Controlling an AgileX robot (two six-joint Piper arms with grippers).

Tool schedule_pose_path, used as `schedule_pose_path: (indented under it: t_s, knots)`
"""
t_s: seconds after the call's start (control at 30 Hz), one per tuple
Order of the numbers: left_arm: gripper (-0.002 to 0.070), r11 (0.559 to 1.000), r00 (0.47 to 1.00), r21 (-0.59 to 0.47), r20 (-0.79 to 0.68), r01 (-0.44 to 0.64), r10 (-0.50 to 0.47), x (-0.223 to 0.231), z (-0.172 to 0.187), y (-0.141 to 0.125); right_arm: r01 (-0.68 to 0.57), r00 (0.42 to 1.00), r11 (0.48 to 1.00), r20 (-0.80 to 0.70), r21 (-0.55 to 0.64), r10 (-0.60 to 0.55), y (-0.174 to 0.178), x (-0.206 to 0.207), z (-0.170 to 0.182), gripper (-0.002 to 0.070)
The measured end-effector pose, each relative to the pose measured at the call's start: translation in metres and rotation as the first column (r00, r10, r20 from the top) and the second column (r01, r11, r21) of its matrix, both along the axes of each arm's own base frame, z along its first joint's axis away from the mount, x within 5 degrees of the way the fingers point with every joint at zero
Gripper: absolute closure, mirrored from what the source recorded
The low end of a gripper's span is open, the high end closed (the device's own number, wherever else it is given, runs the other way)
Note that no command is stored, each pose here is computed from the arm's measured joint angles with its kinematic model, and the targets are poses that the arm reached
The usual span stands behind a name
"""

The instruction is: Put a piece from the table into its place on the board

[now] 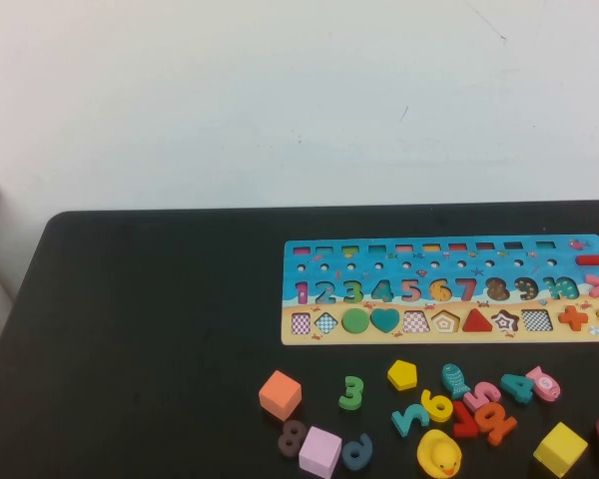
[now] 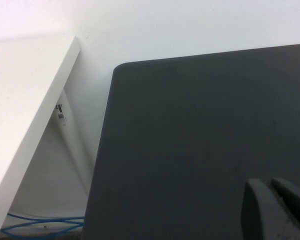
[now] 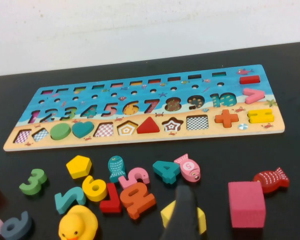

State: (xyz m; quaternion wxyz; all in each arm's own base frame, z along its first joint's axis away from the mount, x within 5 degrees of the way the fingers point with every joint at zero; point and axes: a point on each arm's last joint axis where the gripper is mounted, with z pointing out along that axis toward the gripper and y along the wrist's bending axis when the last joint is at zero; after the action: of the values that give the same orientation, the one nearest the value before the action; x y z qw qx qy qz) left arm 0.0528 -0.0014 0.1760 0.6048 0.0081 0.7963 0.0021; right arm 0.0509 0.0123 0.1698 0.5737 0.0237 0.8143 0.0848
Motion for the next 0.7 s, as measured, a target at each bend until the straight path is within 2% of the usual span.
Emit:
schedule_pose_path:
  t_s: [0.57, 0.7]
  knots:
    - [0.0676, 1.000, 1.000, 0.004, 0.000, 0.000, 0.000, 0.0000, 0.0000, 0.0001, 0.000, 1.000, 1.000, 0.000, 0.000, 0.000, 0.0000, 0.0000, 0.0000, 0.0083]
    - [0.0676, 0.997, 1.000, 0.073, 0.014, 0.000, -0.001, 0.0003, 0.0013, 0.0017, 0.000, 1.000, 1.000, 0.000, 0.000, 0.000, 0.0000, 0.0000, 0.0000, 0.0083]
